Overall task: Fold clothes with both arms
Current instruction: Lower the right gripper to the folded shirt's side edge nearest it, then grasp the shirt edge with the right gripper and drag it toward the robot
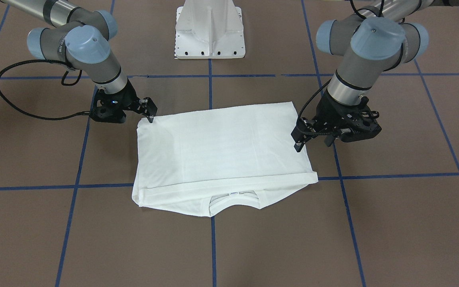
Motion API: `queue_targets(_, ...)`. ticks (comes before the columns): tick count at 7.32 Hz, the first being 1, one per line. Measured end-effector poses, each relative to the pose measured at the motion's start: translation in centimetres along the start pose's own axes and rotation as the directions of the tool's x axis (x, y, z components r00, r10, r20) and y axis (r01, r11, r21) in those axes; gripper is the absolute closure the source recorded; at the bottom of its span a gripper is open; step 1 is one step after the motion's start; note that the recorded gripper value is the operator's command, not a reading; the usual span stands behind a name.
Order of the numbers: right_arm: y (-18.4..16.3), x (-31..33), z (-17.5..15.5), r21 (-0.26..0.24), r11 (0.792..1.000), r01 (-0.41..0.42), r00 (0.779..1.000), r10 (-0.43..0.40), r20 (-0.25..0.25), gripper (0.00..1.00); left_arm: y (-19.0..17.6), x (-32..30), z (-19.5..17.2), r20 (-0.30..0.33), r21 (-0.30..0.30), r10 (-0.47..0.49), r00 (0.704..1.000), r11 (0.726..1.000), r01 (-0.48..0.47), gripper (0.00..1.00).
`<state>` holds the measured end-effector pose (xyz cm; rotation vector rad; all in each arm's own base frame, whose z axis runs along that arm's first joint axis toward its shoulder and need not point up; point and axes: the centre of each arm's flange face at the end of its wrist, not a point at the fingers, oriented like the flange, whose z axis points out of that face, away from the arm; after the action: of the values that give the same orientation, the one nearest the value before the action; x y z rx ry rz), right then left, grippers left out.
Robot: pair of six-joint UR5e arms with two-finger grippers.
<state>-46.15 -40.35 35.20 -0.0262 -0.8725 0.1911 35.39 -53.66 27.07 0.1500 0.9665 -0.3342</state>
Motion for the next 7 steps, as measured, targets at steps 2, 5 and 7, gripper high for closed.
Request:
queue_targets(2,-0.1,-0.9,1.5,0.028,1.000,0.004,1.000,-0.003,-0.022,0.54,0.2,0.1,-0.5,-0.004,0.001,0.002,1.000,1.000,-0.002,0.00)
queue_targets(5,0.1,-1.4,1.8,0.034,0.999,0.004,1.000,-0.004,-0.020,1.00,0.1,0.1,-0.6,-0.003,0.003,0.001,1.000,1.000,-0.001,0.00)
queue_targets(7,0.3,-1.8,1.0,0.034,0.999,0.010,1.000,-0.010,-0.005,1.00,0.0,0.0,-0.6,-0.002,0.006,-0.001,1.000,1.000,0.001,0.01)
